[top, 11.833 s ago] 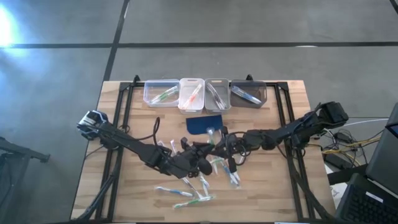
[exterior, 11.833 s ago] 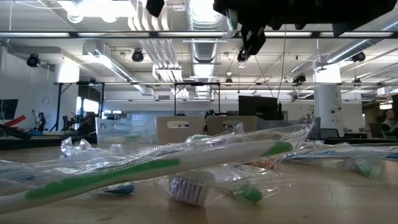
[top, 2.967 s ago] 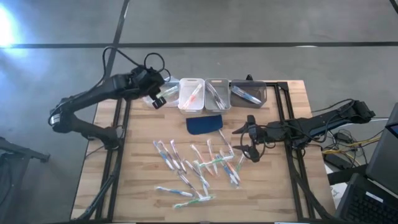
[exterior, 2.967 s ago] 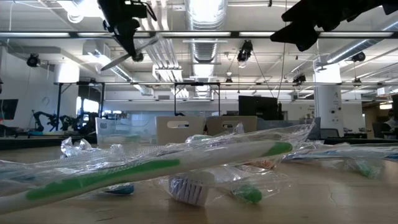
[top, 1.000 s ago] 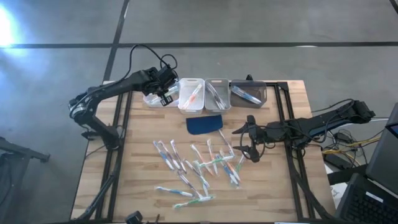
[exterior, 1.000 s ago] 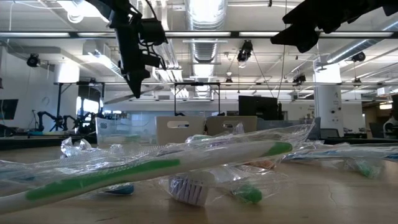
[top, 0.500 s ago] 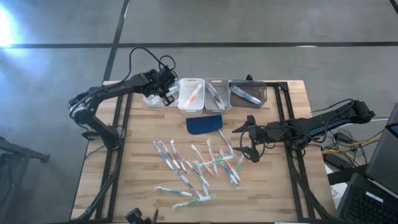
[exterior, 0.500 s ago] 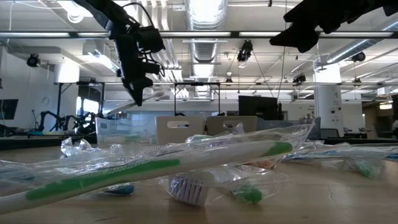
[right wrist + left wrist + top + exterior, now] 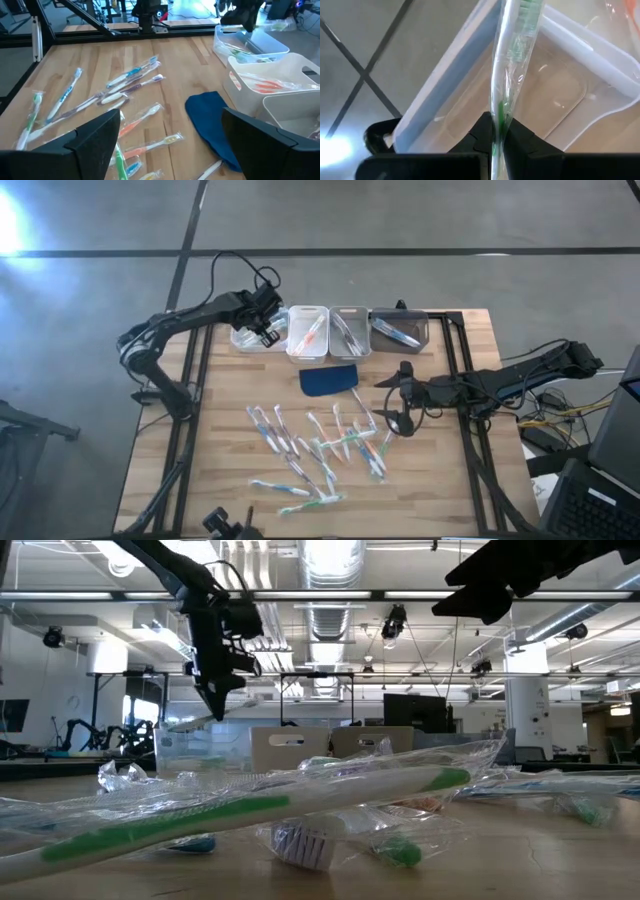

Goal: Pick & Place Toothbrushes
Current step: Put the green toothbrush into the transparent bin, then put the blue toothbrush into the transparent black bin

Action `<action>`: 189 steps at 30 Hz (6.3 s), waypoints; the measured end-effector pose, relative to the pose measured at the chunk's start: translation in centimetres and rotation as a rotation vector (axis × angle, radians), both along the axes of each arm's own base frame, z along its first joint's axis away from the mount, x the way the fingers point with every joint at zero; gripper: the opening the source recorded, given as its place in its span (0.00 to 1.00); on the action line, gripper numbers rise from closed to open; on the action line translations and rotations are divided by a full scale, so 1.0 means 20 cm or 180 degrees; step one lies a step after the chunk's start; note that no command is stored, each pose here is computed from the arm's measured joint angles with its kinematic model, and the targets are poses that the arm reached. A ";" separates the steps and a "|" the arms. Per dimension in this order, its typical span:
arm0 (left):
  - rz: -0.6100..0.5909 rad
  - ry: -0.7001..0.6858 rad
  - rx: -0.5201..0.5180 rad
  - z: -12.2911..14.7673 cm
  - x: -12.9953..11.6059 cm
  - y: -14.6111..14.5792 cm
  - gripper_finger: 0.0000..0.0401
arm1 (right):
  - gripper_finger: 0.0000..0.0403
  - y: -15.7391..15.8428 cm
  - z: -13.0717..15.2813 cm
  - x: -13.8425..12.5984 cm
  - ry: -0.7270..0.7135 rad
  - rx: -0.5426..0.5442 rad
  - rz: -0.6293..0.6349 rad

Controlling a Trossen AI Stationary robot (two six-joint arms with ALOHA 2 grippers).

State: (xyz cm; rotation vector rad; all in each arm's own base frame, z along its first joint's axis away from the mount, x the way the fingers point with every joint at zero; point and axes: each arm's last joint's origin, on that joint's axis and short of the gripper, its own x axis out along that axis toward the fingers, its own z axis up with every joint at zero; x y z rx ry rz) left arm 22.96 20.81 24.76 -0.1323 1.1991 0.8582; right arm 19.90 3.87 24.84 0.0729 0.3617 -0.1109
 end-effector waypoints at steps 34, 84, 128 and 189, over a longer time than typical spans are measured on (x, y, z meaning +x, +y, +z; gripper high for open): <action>0.0177 0.0394 -0.0380 -0.33 0.12 0.16 0.06 | 0.58 0.00 -0.01 0.00 0.0020 -0.0019 0.0008; -0.0027 0.0048 -0.0311 0.25 0.35 0.03 0.37 | 0.88 0.00 -0.01 0.00 0.0023 -0.0021 0.0010; -0.2078 -0.1230 0.0381 1.11 0.52 -1.13 0.37 | 0.63 0.00 -0.02 0.00 0.0044 0.0001 -0.0001; -0.1475 -0.1143 -0.0161 0.25 -0.42 -1.46 0.37 | 0.83 0.00 0.01 0.01 -0.0192 0.0135 -0.0027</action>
